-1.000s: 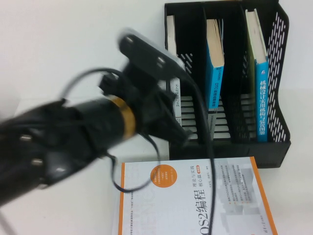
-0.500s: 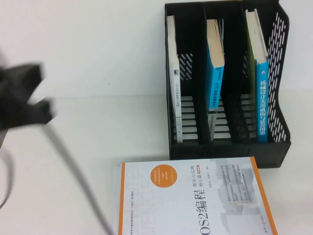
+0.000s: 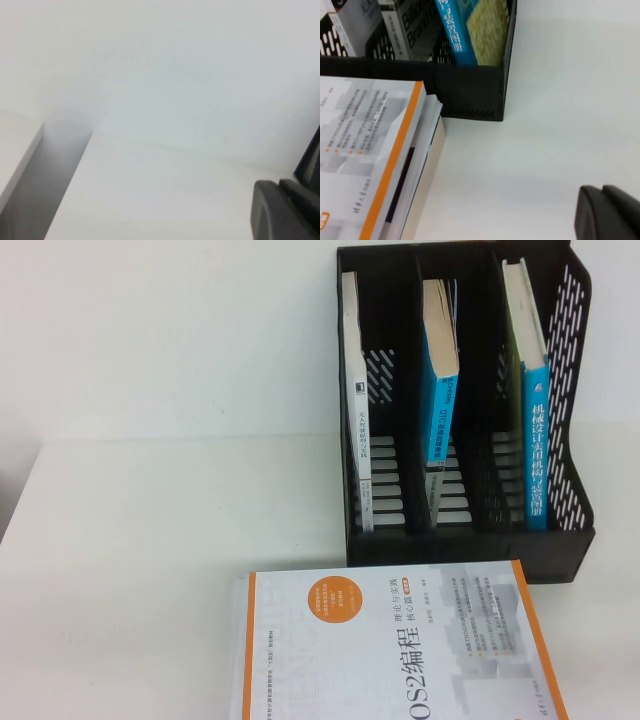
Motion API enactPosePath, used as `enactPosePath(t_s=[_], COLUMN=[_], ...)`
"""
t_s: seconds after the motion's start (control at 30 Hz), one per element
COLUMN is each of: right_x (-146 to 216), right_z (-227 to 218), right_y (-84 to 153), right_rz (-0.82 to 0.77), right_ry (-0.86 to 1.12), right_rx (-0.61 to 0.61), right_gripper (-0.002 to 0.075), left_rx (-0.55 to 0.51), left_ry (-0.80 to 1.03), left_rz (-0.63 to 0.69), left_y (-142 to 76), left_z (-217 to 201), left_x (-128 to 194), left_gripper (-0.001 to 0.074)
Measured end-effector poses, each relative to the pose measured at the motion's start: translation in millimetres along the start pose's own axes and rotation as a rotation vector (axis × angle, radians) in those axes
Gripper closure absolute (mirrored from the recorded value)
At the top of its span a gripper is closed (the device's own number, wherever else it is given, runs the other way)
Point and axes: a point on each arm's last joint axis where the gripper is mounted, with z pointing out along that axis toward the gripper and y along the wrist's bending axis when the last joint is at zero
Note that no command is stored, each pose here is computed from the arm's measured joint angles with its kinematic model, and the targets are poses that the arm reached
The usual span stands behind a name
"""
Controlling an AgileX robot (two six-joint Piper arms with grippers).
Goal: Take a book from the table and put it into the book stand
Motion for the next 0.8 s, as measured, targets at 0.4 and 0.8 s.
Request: enactPosePath(t_s=[0.4, 0.8], right_x=[0.0, 0.0], right_z=[0.0, 0.0], right_y=[0.0, 0.0], right_rz=[0.000, 0.000], right_ry=[0.000, 0.000], right_rx=[0.000, 0.000], right_gripper=[0.0729, 0.0729], left_rx=[-0.013, -0.024], left_ry=[0.035, 0.188], left_rz=[0.107, -0.067], left_y=[22.0, 22.5], left_z=[-15.4, -19.0], left_x=[62.5, 77.0], left_gripper=[0.0737, 0.0737])
